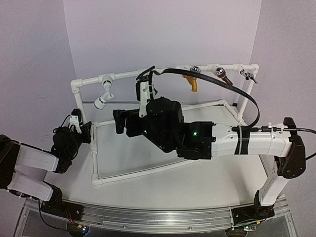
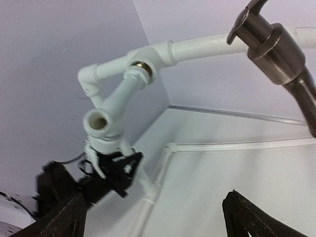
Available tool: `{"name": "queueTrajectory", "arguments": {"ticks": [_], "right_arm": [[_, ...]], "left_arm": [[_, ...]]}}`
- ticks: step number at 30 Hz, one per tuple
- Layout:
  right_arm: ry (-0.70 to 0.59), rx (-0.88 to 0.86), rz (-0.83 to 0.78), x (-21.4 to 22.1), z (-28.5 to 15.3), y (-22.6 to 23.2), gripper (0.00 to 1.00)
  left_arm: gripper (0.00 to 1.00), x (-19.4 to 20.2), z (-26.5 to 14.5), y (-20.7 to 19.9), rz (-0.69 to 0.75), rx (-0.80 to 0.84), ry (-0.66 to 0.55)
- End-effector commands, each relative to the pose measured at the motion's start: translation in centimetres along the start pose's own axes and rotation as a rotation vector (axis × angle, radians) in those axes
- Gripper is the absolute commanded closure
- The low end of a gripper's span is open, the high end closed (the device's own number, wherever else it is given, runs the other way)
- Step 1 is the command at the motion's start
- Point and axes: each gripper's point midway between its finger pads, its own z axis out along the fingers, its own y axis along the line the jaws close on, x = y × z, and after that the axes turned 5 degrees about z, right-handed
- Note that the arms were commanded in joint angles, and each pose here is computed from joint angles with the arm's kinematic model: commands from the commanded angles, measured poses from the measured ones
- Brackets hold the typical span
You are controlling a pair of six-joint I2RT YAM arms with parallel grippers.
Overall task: Install the water faucets
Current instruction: Place the adaptor at the water faucet.
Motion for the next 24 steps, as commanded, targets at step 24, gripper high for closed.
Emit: {"name": "queueTrajectory", "arguments": {"ticks": [24], "right_arm": [[-0.254, 0.316, -2.130, 0.0, -1.3, 6.4, 0.02]], "left_arm": [[1.00, -2.1, 0.4, -3.2, -0.035, 0.153, -0.053]]}}
